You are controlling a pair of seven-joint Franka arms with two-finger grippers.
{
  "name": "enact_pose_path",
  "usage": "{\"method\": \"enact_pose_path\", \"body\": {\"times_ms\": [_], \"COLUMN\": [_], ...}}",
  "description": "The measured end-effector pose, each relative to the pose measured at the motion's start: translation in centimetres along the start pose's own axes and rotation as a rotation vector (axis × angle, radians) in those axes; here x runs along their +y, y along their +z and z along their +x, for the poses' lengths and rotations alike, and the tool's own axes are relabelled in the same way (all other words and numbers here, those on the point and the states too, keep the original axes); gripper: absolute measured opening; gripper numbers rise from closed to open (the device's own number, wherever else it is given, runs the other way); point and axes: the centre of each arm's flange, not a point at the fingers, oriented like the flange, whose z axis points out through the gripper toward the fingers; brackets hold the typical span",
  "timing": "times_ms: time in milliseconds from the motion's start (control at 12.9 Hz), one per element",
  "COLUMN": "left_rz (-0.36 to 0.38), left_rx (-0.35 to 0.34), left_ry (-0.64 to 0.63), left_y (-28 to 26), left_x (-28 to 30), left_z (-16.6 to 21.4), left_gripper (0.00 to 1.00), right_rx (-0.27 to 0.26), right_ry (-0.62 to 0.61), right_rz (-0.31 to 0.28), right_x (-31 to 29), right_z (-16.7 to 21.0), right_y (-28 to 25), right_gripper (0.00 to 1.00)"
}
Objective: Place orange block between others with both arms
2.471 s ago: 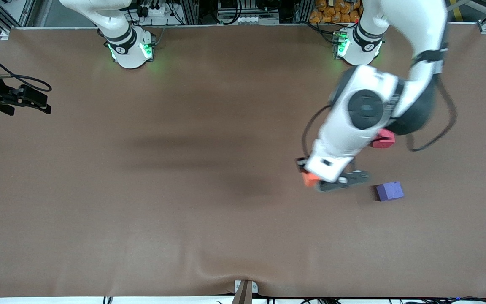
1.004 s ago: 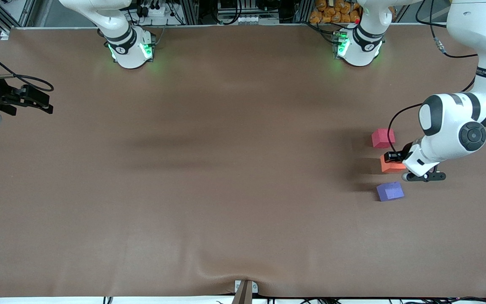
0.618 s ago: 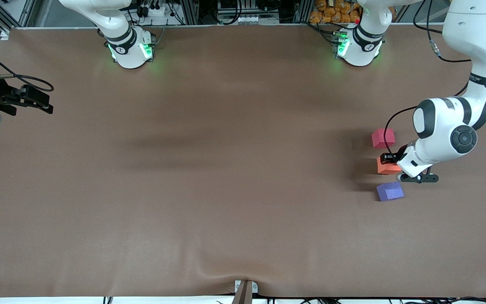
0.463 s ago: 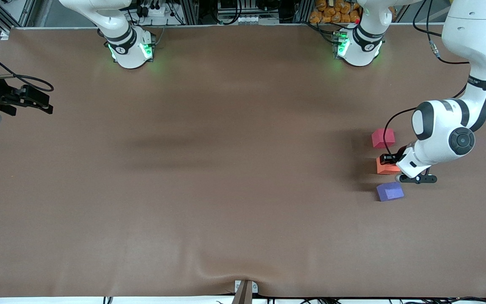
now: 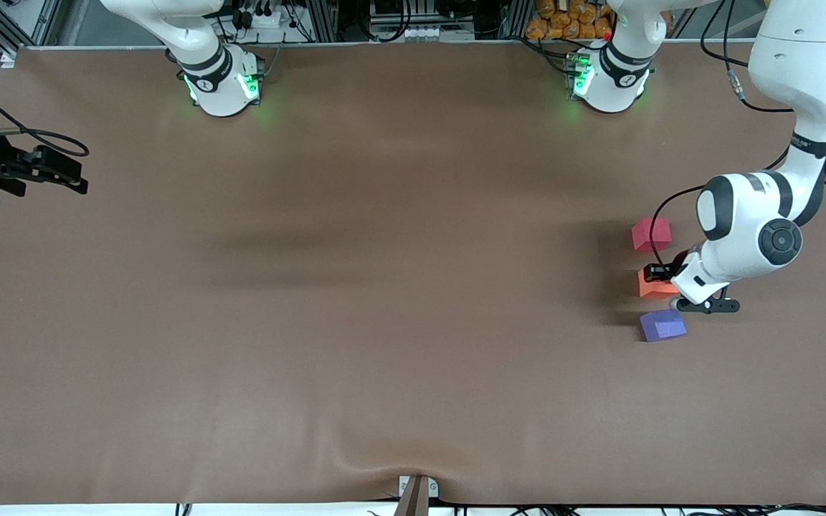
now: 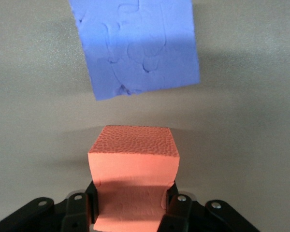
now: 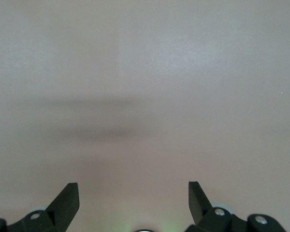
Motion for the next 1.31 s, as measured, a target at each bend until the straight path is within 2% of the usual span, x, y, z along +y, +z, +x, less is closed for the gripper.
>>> {"method": "enact_pose_path", "body": {"times_ms": [154,463,772,1313], "left_rz": [0.000,0.001,0.001,0.001], "left_rx": [0.004,0.025,0.020,0.036], "left_ry": [0.000,-0.001,-0.045,-0.098], "left_y": [0.0,-1.0,-7.2,-27.0], "left_x": [0.0,0.1,0.5,3.2], "left_z": [0.0,0.7,2.1,1.9], "left_gripper": [0.59,0.98,1.00,1.00], "right_rx": [-0.001,-0.003,-0.005,-0.005], "right_ry": [0.000,0.000,-0.001,-0.001], "right_rz": [0.000,0.000,0.000,0.000], "right_x": [0.0,0.0,0.0,0.0], "right_z": [0.0,0.0,0.0,0.0], "right_y": [0.1,0.2,0.3,0.3], "right_gripper": [1.00,1.00,1.00,1.00]}}
